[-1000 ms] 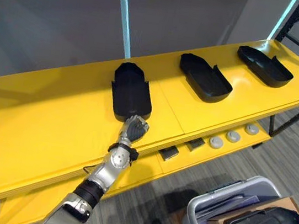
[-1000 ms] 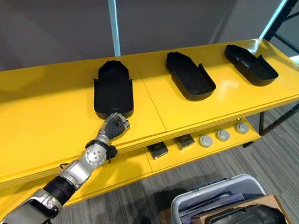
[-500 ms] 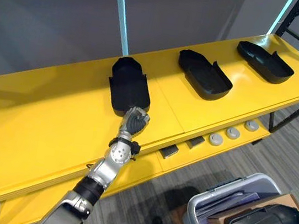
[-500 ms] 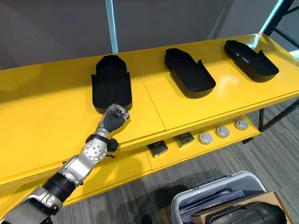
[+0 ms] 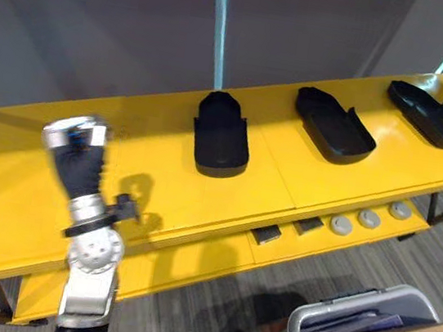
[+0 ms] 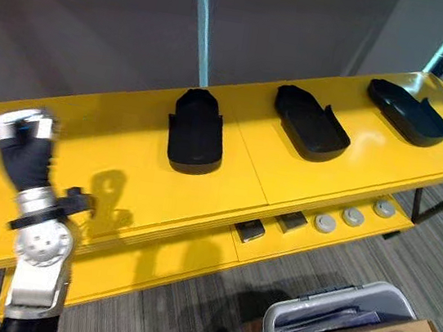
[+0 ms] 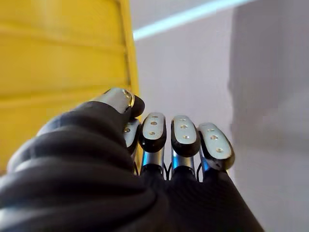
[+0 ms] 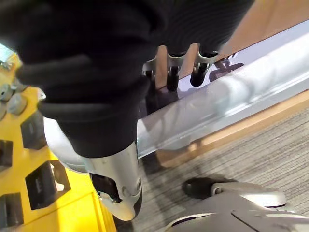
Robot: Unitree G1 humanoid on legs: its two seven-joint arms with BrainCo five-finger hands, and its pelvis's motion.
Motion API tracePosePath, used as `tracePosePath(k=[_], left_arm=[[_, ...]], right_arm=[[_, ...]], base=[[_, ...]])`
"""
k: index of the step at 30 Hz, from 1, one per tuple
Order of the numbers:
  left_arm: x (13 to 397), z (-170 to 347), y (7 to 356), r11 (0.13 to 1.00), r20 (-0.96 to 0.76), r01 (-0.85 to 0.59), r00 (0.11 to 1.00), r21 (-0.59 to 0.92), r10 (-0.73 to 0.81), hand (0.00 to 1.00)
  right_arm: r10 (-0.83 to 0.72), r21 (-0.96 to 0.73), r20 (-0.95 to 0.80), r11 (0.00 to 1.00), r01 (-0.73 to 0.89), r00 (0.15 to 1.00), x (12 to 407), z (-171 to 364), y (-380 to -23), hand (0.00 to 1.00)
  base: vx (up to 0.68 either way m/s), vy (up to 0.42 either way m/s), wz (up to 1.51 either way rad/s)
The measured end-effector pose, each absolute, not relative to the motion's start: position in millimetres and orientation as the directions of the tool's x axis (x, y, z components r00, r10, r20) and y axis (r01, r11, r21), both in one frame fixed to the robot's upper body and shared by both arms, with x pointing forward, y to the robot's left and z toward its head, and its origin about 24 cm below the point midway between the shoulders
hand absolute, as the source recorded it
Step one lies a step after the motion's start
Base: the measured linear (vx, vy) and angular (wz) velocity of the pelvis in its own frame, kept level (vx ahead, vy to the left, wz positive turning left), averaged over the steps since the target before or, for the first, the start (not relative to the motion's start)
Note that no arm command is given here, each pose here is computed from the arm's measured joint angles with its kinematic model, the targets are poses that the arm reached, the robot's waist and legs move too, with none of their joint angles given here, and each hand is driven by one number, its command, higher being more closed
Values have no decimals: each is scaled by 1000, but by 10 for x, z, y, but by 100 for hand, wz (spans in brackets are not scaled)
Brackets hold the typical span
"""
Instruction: Walk over and take plastic housings, then place them on the shelf
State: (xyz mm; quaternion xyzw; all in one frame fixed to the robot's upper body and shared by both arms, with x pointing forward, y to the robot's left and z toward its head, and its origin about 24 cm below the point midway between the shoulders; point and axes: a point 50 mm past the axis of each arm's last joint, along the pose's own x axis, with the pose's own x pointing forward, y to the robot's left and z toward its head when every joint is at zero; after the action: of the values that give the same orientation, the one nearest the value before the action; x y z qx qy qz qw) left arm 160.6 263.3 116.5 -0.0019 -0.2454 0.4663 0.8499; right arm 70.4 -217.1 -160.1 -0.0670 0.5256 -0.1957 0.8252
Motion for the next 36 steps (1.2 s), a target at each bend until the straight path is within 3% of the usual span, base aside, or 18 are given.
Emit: tracePosePath(k=[5,9,10,15,18,23,36], left_arm=[[1344,305,2754,451,44,-892,450,-38,892,100],[1168,-418,2667,513,-288,-849,463,128,838,100],[1100,-613,2602,559,-380,-811,469,172,797,0],[840,-1228,2282,696,-669,-675,401,247,626,0],[767,-1387,2150,754,-747,-606,373,254,551,0],[819,-1468,2078,845,-771,-447,411,294,486,0],[858,-1526,2085,905,-796,-270,437,329,420,0]], right_arm=[[-380,-313,-801,924,218,463,907,-1522,-2065,0],[-365,-296,-797,930,216,480,989,-1500,-1945,0],[-364,-293,-798,931,219,479,987,-1502,-1935,0],[-374,-286,-794,925,249,479,948,-1487,-1928,0],[-377,-279,-800,922,267,467,929,-1498,-1917,0],[-394,-288,-809,913,290,437,896,-1533,-1984,0],[-378,-279,-804,922,270,459,1073,-1521,-2035,0]], base=[[-30,-2,14],[-3,17,13],[18,35,4],[18,36,-1],[26,25,-7],[24,16,-8],[17,8,-11]])
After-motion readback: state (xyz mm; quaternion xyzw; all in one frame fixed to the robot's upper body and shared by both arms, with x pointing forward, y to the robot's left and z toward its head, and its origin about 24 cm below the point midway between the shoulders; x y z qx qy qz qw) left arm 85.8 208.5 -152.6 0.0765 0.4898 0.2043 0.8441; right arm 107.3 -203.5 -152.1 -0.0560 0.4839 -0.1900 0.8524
